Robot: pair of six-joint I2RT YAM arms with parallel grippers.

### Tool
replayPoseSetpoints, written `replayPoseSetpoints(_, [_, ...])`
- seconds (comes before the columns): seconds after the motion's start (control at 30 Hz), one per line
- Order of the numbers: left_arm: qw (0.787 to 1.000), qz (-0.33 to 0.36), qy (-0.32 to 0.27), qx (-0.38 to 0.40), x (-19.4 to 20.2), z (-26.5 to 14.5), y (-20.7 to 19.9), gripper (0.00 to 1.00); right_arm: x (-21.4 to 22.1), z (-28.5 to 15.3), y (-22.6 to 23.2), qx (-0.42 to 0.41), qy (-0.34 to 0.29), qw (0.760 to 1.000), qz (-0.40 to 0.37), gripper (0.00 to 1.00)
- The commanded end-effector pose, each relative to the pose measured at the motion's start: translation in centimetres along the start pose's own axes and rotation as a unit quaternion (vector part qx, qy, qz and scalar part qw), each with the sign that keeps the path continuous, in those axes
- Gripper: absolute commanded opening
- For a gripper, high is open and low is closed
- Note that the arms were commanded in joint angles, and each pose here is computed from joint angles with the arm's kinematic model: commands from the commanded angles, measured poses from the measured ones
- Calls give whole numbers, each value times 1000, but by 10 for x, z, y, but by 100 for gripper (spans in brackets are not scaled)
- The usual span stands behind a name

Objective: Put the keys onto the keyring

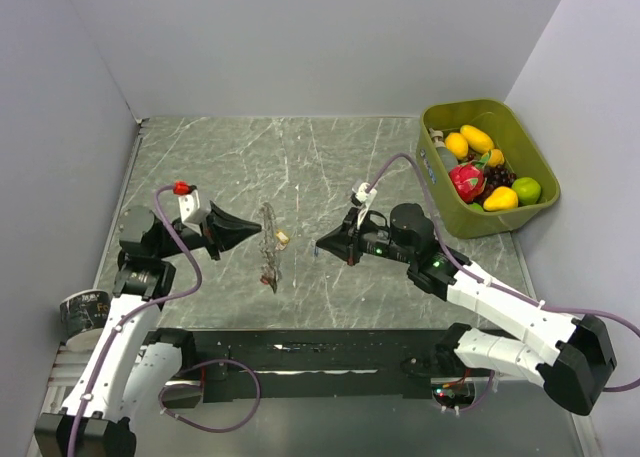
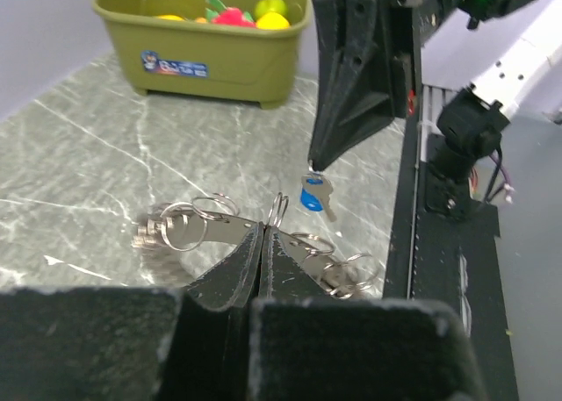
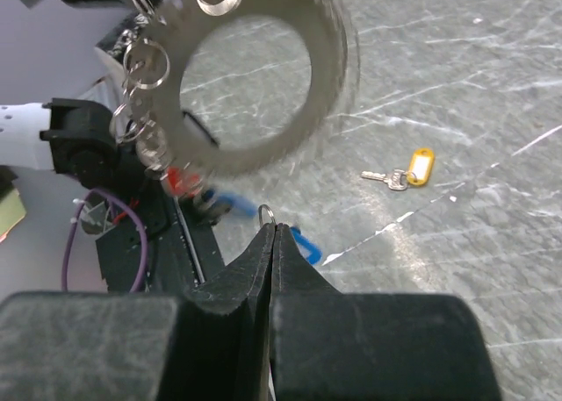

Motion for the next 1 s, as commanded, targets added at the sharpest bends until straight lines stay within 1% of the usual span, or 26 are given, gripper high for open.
replayPoseSetpoints(0.0, [999, 36, -1, 24, -7, 4, -6, 1, -8, -2, 6, -20, -14, 999, -23, 0])
replayPoseSetpoints(0.2, [999, 24, 8, 34, -1, 12, -8, 1, -14, 2, 4, -13, -6, 1000, -22, 0])
replayPoseSetpoints(0.43, [999, 5, 22, 45, 7, 20, -10, 1, -31, 10, 11, -19, -11, 999, -32, 0])
replayPoseSetpoints(0.7, [999, -8, 47, 0, 17, 24, 2, 1, -45, 22, 28, -36, -10, 998, -43, 0])
replayPoseSetpoints(0.97, [999, -10, 50, -20, 17, 24, 7, 1, -47, 34, 40, -51, -4, 997, -50, 0])
Point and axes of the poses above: each gripper's point midway between its finger pads, its own z axis out along the fingers, its own y axis along the line the jaws close on, x = y × z, the point moved 4 cm from there along -z, back along the fingers, and after that the axes turned 6 degrees about z, right-handed, at the moved point
